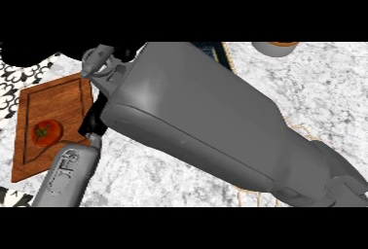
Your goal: Pick the sweet potato from the placemat and place it in the basket
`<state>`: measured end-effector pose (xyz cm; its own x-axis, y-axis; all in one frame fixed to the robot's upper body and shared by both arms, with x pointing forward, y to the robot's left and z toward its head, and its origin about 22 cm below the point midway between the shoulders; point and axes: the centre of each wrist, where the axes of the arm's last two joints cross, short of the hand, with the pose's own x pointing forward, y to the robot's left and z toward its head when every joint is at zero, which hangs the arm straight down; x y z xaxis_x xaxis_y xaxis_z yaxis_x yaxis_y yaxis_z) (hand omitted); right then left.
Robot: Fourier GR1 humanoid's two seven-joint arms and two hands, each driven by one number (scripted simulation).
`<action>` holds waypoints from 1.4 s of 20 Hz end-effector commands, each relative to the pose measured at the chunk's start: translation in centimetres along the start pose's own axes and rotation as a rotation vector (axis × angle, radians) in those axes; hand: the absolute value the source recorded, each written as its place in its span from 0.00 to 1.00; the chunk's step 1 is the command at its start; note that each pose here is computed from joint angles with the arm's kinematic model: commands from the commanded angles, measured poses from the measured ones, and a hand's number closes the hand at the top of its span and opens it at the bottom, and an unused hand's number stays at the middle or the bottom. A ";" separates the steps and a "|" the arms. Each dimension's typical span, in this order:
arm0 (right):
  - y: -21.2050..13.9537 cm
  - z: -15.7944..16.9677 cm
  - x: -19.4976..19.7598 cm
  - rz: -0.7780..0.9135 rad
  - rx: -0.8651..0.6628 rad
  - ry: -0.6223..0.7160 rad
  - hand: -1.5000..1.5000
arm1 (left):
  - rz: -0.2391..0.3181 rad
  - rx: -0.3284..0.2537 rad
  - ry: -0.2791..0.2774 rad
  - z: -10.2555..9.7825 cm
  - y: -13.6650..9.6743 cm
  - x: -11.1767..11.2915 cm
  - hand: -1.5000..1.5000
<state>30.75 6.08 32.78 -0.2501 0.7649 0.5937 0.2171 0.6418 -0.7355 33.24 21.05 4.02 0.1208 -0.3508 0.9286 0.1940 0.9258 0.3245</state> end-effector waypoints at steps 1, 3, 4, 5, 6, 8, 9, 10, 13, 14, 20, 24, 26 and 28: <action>-1.8 -0.8 4.4 -0.004 -0.047 0.108 1.00 | 0.017 0.025 0.014 0.0 -0.4 -0.8 0.50; -1.6 -1.7 5.1 0.075 -0.069 0.146 1.00 | 0.009 0.031 0.018 0.1 0.2 -0.6 0.50; -0.7 -2.3 4.7 0.166 -0.055 0.168 1.00 | 0.012 0.036 0.027 0.1 0.8 -0.9 0.50; -0.5 -2.8 4.7 0.219 -0.068 0.172 1.00 | 0.000 0.047 0.014 0.4 1.0 -1.5 0.50; -0.7 -3.3 5.0 0.246 -0.064 0.197 1.00 | 0.014 0.072 0.029 0.5 1.6 -1.6 0.50; -0.5 -4.0 5.2 0.356 -0.071 0.222 1.00 | -0.001 0.080 0.021 0.2 1.2 -0.7 0.50; 0.0 -4.7 4.3 0.390 -0.044 0.249 1.00 | 0.005 0.067 0.019 0.6 1.3 -1.3 0.50; -0.2 -5.0 4.6 0.403 -0.046 0.274 1.00 | 0.005 0.086 0.025 0.8 2.3 -1.8 0.50; -0.6 -6.2 4.4 0.406 -0.015 0.302 1.00 | 0.017 0.096 0.021 0.8 2.3 -1.5 0.50; 0.1 -6.9 3.0 0.440 -0.003 0.319 1.00 | 0.013 0.118 0.011 1.1 2.3 -1.6 0.50; 0.8 -8.5 0.6 0.460 0.017 0.325 1.00 | 0.046 0.126 0.035 2.5 2.1 -2.4 0.50; 1.3 -9.0 -1.0 0.425 0.056 0.258 1.00 | 0.022 0.135 0.040 2.0 2.7 -2.8 0.50; 1.3 -9.3 -1.3 0.426 0.076 0.242 1.00 | 0.030 0.157 0.044 2.6 4.4 -2.5 0.50; 1.7 -9.6 -2.5 0.404 0.083 0.245 1.00 | 0.052 0.137 0.041 3.3 3.9 -3.6 0.50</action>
<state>39.73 6.65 34.70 0.0891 0.9520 0.2928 0.1928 0.2719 -0.9428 31.18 25.66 2.99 0.1644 -0.3237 0.9318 0.0494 0.9461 0.3200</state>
